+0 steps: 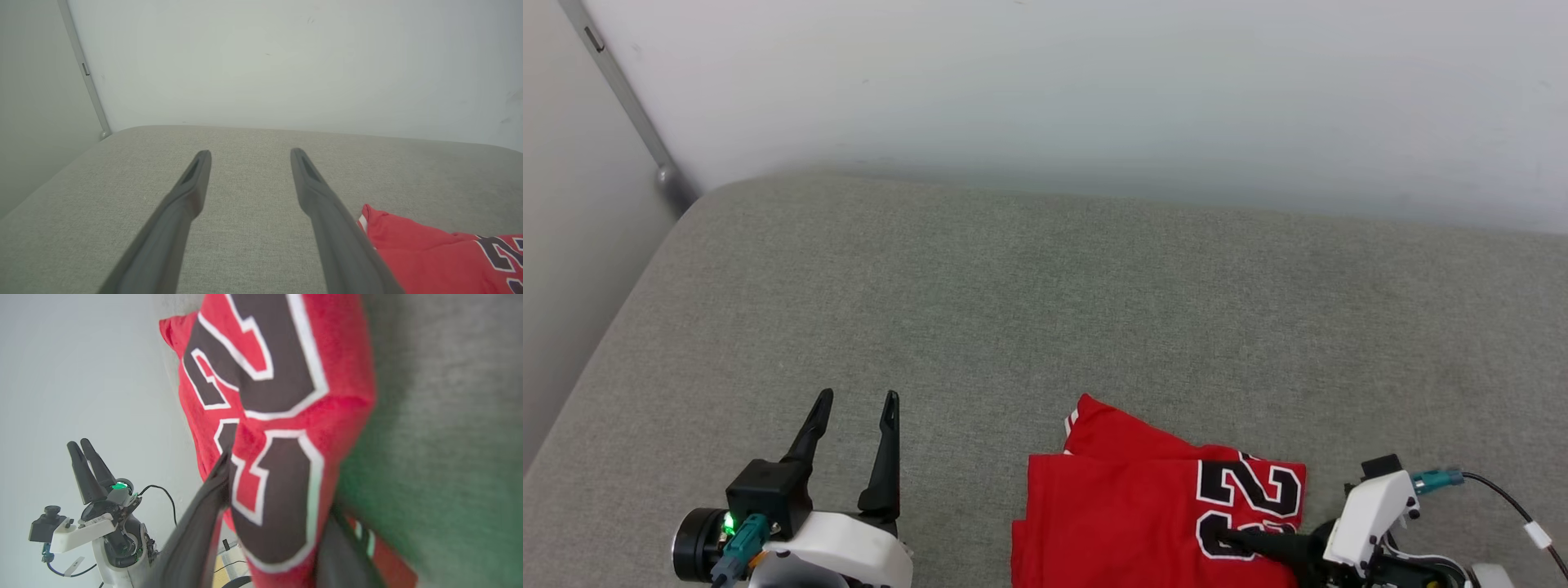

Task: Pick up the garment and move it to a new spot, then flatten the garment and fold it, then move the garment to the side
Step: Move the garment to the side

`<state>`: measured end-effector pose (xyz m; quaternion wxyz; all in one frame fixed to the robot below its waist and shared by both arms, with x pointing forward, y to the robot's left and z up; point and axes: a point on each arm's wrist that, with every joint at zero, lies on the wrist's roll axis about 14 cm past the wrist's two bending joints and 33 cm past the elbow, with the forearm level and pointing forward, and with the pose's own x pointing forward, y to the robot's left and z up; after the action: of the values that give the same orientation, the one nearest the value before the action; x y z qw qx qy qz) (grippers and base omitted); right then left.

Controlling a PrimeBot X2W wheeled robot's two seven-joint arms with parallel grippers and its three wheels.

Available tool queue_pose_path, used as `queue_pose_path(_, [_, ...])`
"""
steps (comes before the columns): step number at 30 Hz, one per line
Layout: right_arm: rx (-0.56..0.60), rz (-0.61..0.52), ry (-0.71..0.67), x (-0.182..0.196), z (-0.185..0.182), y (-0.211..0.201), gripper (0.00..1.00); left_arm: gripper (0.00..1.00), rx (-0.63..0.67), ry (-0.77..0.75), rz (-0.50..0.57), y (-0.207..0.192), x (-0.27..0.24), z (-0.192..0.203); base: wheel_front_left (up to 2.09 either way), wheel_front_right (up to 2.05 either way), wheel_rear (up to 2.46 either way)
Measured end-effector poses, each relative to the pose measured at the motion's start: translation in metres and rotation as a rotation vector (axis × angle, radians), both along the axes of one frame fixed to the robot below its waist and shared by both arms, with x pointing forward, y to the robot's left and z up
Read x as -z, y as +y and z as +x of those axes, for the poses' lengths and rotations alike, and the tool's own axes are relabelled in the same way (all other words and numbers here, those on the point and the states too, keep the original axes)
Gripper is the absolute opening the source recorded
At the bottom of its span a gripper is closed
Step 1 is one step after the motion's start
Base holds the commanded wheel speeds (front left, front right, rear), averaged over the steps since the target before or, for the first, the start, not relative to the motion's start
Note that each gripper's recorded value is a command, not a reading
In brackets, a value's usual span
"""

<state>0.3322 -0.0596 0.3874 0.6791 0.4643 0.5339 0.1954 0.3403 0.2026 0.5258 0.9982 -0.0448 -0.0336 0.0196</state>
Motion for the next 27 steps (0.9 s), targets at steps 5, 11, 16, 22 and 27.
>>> queue_pose_path(5, [-0.032, -0.047, -0.083, -0.009, 0.005, 0.008, 0.00, 1.00, 0.006, -0.008, 0.000, -0.003, -0.002, 0.000, 0.00, 0.00, 0.00])
queue_pose_path(11, [-0.074, -0.315, -0.277, -0.015, 0.018, -0.025, 0.00, 1.00, 0.031, -0.017, -0.006, -0.011, -0.005, 0.000, 0.00, 0.00, 0.00])
queue_pose_path(16, [-0.074, -0.557, -0.385, -0.017, 0.024, -0.073, 0.00, 1.00, 0.086, -0.024, -0.013, -0.030, -0.006, 0.005, 0.00, 0.00, 0.00])
queue_pose_path(22, [0.001, -0.776, -0.408, -0.023, 0.021, -0.146, 0.00, 1.00, 0.197, -0.034, -0.030, -0.070, -0.009, 0.018, 0.00, 0.00, 0.00])
queue_pose_path(27, [0.157, -0.952, -0.374, -0.041, 0.011, -0.235, 0.00, 1.00, 0.369, -0.057, -0.051, -0.132, -0.016, 0.044, 0.00, 0.00, 0.00])
